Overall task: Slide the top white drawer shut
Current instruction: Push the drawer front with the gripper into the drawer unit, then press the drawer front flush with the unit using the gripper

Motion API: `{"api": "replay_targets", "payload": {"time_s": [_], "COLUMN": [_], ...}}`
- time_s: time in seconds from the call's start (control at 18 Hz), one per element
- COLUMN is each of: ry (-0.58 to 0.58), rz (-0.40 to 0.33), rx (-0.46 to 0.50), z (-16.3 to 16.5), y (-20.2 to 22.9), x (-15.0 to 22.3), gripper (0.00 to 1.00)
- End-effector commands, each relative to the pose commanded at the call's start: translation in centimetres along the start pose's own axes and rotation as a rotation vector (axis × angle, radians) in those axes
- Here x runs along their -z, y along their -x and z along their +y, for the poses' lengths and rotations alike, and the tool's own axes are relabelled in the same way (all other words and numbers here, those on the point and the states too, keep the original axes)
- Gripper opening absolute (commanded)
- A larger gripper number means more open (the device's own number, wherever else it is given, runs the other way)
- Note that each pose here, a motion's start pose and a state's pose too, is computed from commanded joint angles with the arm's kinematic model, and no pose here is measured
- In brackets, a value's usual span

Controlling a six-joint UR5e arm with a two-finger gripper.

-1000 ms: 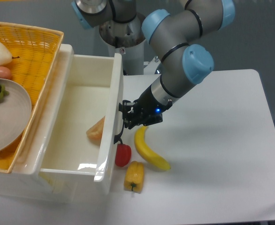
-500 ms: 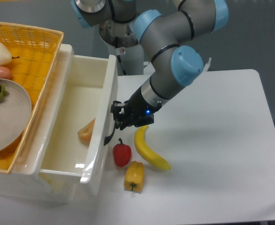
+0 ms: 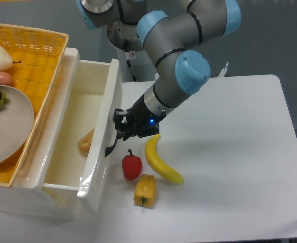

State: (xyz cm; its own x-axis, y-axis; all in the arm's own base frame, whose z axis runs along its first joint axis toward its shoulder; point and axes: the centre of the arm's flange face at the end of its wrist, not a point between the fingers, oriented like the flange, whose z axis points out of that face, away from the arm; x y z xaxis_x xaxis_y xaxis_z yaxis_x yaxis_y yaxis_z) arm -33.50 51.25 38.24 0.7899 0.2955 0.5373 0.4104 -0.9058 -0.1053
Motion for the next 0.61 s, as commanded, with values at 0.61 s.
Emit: {"api": "replay_targets", "payload": {"time_s": [0.61], "ry": [0.021], "rz": [-0.002], "rx": [-0.019], "z": [-0.3], "y": [-2.8], "x": [-1.3], "gripper": [0.24]}}
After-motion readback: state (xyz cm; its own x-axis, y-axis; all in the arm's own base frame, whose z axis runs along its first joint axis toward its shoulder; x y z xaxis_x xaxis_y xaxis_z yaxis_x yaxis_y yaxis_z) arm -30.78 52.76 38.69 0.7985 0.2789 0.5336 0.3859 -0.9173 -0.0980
